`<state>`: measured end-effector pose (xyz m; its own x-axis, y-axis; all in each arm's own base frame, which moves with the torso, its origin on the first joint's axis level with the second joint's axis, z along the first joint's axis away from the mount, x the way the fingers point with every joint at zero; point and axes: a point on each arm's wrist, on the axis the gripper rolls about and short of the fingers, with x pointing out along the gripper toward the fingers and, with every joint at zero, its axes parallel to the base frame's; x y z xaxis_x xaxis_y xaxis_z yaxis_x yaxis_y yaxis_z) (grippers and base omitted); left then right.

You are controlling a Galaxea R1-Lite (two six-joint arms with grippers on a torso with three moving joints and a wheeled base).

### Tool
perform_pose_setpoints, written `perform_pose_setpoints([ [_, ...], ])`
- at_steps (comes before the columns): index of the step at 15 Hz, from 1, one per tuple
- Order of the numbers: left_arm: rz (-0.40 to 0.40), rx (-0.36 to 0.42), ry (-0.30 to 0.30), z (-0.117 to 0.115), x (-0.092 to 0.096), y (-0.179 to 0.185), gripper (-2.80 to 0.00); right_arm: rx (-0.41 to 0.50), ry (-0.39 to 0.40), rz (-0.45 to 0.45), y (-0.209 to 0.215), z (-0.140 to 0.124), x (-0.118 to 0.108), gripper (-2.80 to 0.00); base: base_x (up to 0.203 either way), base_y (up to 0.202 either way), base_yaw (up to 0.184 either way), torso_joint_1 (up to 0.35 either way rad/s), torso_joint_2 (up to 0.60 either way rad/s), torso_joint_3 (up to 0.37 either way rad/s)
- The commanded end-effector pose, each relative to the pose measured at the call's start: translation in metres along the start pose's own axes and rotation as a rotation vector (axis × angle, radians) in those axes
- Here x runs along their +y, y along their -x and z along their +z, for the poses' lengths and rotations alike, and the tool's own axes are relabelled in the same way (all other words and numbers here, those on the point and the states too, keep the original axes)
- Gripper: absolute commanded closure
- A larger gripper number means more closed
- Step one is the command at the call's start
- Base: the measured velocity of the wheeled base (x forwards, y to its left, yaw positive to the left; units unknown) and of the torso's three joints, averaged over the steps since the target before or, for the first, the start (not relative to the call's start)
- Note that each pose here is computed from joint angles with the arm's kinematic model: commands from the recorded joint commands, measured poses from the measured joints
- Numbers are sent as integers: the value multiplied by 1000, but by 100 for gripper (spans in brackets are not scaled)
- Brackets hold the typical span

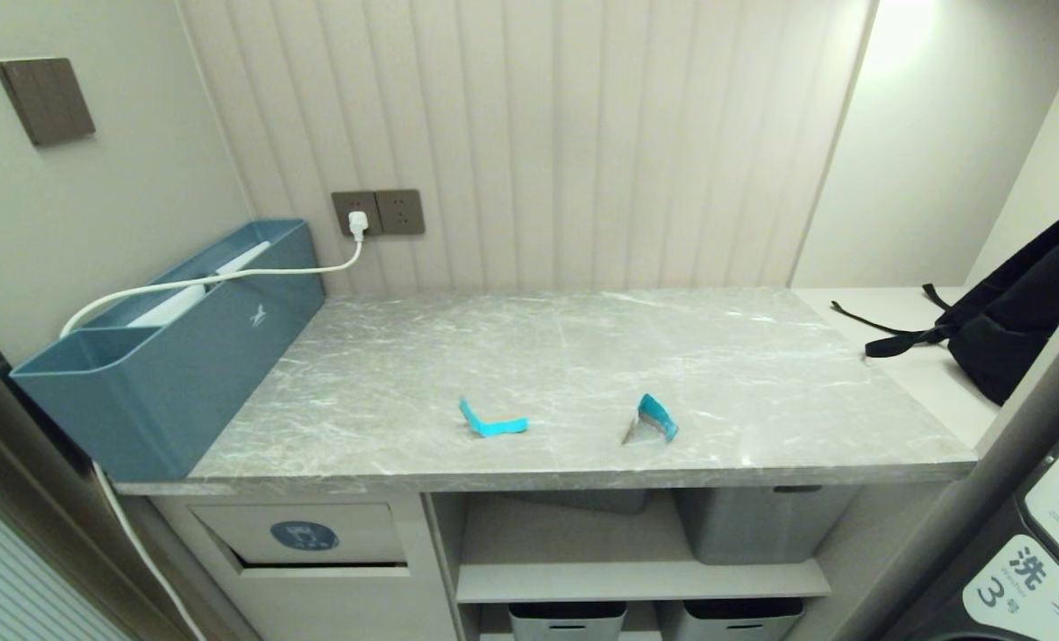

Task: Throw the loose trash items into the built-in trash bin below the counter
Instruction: Pick up the garbage

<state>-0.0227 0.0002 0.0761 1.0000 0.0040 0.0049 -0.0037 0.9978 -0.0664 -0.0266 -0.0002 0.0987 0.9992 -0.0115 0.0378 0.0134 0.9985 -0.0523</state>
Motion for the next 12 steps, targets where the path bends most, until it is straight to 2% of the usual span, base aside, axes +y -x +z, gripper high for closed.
perform_pose_setpoints([
  [1,1,3,1,-1,0,0,0,28,3,22,-6,22,-1,0,0,0,0,0,0,0],
  [3,1,1,1,0,0,0,0,173,1,115,-35,51,0,0,0,0,0,0,0,0],
  [5,1,1,1,-1,0,0,0,352,-11,235,-76,64,2,0,0,0,0,0,0,0],
  [6,1,1,1,0,0,0,0,439,-19,292,-98,65,4,-280,0,0,0,0,0,0],
  [9,1,1,1,0,0,0,0,593,-35,421,-167,62,11,-280,0,0,0,0,0,0],
  [12,1,2,1,-1,0,0,0,626,-27,525,-227,49,28,-280,0,0,0,0,0,0],
])
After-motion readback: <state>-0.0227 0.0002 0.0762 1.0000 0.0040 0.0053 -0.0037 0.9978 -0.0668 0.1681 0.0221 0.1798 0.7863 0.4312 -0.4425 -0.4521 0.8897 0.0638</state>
